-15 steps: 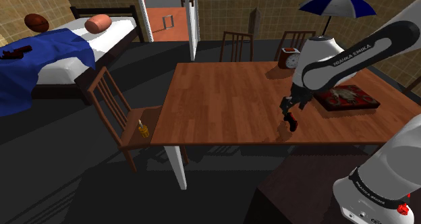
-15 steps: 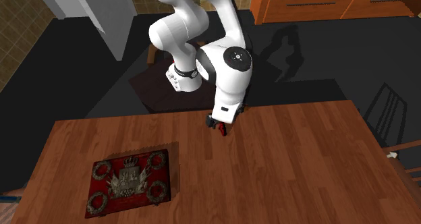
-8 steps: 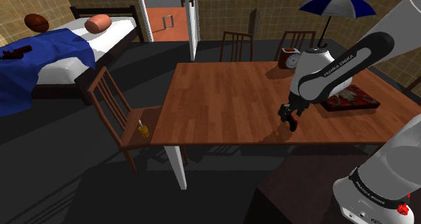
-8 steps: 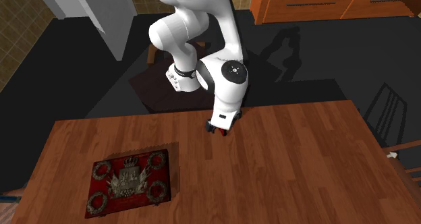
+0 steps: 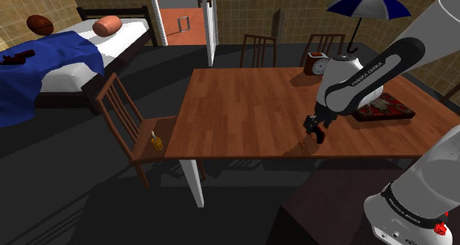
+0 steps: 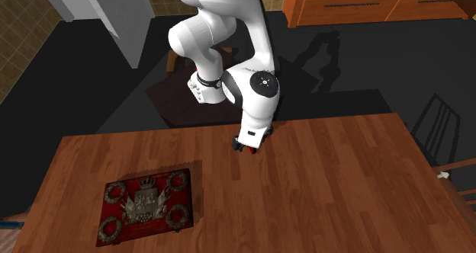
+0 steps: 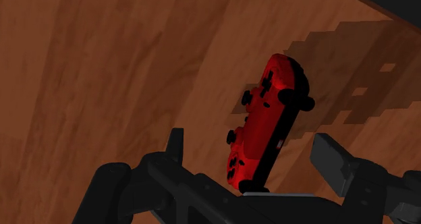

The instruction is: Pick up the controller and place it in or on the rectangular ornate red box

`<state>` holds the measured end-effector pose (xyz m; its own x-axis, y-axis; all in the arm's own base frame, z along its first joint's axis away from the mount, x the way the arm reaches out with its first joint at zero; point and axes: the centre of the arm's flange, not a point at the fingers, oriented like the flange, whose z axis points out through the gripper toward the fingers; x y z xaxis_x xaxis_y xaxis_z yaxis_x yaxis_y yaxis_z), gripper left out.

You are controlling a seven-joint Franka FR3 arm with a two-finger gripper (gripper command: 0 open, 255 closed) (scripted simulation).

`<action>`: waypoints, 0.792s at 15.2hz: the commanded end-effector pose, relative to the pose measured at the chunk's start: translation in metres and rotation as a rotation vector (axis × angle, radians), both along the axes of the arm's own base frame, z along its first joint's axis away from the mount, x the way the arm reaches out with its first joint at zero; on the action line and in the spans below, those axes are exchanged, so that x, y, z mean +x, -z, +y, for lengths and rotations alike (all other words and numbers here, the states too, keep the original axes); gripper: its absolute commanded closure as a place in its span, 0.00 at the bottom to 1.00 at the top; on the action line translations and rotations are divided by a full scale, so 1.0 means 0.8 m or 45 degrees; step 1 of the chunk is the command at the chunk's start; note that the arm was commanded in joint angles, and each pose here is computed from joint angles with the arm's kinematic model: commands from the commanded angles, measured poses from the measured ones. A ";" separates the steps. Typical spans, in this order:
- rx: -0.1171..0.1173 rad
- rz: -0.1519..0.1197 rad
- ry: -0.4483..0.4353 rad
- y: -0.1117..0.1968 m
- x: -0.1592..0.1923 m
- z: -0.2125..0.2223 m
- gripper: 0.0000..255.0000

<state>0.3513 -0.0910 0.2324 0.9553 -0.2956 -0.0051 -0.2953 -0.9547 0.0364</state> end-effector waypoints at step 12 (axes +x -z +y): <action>0.000 0.000 0.000 -0.007 0.000 0.000 1.00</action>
<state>0.3515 -0.0912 0.2346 0.9552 -0.2960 -0.0049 -0.2956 -0.9546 0.0363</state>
